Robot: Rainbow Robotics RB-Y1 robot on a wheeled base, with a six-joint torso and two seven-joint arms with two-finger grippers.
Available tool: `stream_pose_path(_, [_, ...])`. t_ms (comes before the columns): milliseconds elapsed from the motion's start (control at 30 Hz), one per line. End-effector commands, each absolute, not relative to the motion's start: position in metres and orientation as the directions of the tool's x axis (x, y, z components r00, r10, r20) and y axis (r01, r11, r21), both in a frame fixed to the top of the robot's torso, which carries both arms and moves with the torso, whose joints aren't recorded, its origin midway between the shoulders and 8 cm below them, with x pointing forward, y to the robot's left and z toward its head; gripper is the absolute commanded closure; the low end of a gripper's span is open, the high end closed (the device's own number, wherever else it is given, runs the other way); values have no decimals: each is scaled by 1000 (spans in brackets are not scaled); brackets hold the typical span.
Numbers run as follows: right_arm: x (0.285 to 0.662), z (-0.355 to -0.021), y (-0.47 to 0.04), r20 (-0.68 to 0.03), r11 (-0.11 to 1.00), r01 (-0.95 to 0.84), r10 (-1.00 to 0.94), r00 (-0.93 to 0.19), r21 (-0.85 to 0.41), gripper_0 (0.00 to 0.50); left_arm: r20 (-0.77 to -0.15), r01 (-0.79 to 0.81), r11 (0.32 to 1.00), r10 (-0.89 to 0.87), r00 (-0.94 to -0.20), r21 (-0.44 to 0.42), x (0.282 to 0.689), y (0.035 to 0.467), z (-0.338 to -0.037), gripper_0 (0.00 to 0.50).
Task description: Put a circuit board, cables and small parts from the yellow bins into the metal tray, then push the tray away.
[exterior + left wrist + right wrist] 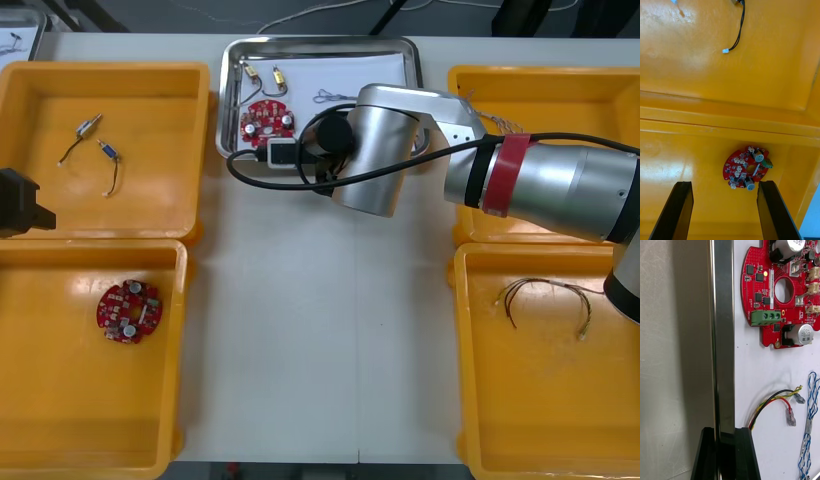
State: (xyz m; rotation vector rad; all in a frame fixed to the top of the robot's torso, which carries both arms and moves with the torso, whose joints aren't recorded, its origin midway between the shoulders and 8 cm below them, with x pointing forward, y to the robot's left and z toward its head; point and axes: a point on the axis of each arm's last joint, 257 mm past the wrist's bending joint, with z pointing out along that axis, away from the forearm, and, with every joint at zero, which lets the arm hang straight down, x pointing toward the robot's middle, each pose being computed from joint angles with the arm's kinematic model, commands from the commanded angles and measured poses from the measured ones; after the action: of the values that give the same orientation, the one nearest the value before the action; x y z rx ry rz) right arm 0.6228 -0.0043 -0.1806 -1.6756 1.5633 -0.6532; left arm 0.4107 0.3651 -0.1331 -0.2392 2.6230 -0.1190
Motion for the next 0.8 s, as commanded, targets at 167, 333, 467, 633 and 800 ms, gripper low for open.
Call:
stream_pose_path(167, [633,-146,5,-70,-41,-551,-981,180,-834,366,-503,-105,994,-109,-857,-36,405,383,-122,0])
stream_pose_path(333, [632,-147,6,-59,-57,-550,-980,191,-833,228,-503,-105,994,-109,-857,-36,405,383,-122,0])
stream_pose_path(467, [630,-147,8,-55,-65,-550,-978,200,-832,72,-503,-105,994,-109,-857,-36,405,383,-122,0])
stream_pose_path(633, [625,-154,7,-67,-61,-583,-979,195,-810,0,-503,-105,994,-109,-857,-36,405,383,-122,0])
stream_pose_path(800, [618,-149,3,-30,-94,-584,-980,199,-806,0,-503,-105,994,-109,-857,-36,405,383,-122,0])
